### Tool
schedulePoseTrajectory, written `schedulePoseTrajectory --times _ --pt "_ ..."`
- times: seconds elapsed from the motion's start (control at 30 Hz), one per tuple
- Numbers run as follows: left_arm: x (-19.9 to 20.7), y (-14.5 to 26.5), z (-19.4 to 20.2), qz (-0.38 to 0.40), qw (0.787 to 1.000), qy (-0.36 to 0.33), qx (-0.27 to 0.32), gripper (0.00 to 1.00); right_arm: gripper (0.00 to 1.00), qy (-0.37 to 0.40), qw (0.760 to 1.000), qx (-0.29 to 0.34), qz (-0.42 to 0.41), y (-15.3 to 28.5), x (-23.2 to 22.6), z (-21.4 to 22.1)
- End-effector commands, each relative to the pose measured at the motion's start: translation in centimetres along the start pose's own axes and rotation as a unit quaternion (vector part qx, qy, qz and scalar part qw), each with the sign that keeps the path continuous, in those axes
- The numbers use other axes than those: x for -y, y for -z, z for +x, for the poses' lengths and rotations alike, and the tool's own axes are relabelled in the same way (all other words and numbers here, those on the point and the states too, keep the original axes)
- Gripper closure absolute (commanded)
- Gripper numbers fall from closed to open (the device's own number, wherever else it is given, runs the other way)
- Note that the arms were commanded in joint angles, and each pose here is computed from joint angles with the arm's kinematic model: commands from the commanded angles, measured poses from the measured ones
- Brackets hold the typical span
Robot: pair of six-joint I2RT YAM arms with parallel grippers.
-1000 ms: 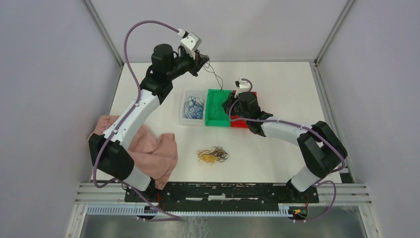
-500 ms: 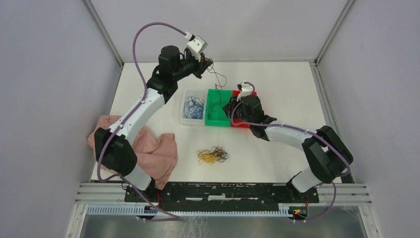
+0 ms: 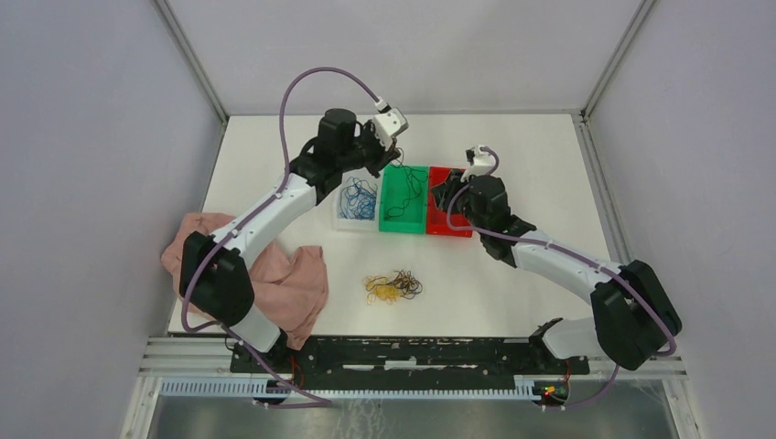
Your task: Untangle the cables
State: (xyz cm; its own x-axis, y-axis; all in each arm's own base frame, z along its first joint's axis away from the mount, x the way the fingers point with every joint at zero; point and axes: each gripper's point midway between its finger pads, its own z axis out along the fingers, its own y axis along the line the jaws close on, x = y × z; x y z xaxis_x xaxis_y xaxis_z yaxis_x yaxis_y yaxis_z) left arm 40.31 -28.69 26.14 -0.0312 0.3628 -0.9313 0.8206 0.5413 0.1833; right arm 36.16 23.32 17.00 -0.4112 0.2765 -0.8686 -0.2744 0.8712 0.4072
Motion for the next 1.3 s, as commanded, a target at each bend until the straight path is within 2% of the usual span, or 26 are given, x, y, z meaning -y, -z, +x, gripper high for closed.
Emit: schedulePoseTrajectory --times 0.0,0.27,0.53,0.97,1.27 --pt "-0.2 0.3 0.2 -0.011 0.998 -0.059 -0.021 0.97 0.66 -0.025 0.998 0.041 0.028 1.0 1.2 -2.7" --pt "0.3 -0.5 4.9 -0.013 0.984 -0.130 -0.118 0.97 0.66 -0.049 0.997 0.041 0.044 0.5 2.5 -3.4" --pt "0.7 -3.1 7.2 -0.021 0.973 -0.159 -0.168 0.97 0.66 -0.063 0.996 0.043 0.052 0.6 3.4 -3.6" --pt "0.6 -7.6 11.1 -0.009 0.946 -0.243 -0.214 0.97 0.69 -0.065 0.994 0.065 0.066 3.1 4.7 -4.6" --pt "1.0 -9.7 14.2 -0.010 0.949 -0.231 -0.213 0.97 0.72 -0.071 0.993 0.061 0.071 3.8 5.1 -4.2"
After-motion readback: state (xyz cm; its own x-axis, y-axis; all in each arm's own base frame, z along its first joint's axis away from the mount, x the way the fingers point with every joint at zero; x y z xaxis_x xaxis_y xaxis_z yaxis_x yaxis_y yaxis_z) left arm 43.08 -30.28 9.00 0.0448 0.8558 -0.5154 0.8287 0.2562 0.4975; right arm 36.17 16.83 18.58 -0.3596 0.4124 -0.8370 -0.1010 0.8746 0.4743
